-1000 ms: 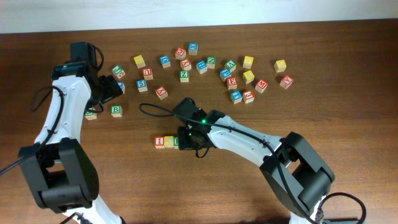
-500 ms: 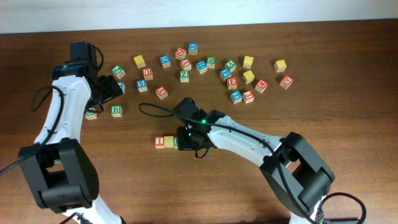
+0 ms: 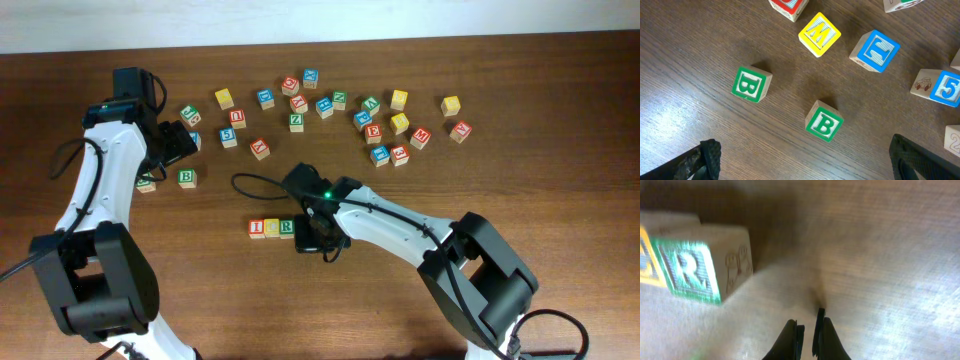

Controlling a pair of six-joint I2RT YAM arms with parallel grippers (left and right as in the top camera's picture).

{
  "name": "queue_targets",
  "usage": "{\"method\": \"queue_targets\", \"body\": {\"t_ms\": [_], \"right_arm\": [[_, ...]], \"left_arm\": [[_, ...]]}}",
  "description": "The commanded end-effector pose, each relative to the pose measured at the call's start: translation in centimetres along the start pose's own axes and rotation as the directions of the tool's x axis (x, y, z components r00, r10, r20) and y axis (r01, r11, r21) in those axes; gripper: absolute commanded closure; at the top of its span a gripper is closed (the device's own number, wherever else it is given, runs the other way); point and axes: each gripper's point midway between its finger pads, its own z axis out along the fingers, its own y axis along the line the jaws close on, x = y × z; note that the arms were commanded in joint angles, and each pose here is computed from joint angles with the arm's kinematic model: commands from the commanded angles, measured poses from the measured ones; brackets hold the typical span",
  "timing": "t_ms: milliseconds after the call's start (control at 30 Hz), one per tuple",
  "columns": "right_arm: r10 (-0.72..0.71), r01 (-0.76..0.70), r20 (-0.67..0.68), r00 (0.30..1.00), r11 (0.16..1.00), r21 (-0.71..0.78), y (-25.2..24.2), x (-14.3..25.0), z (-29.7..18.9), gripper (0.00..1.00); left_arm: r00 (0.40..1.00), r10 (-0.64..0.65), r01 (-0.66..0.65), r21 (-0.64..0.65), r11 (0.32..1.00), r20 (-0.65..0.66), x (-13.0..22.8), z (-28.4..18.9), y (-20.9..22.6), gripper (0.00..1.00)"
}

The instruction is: Spell out ICRA

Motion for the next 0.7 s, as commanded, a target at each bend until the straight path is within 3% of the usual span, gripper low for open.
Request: {"method": "queue_targets", "body": {"t_ms": [0,167,367,667], "right_arm": [[-0.084,0.076,-0.09,0.992,0.994,-0.084,1.7,1.9,0.1,0.96],[-0.163,0.159,-0.088,0.983,0.986,-0.05,2.4,3.4,0.6,0.96],[-0.208,0.208,0.028,0.978,0.978,0.018,2.8,1.8,0.9,0.96],[-0.241,0.247,0.131,0.962,0.968,-0.031,4.6,-0.2,0.7,0.96]], "left_arm": [[1.0,0.002,-0.002,-0.001,1.0,-0.01,0.2,0.2,0.1,0.01],[1.0,0.002,-0.002,-0.001,1.0,-0.01,0.2,0.2,0.1,0.01],[1.0,0.002,-0.002,-0.001,1.0,-0.01,0.2,0.2,0.1,0.01],[1.0,0.002,-0.002,-0.001,1.0,-0.01,0.2,0.2,0.1,0.01]]}}
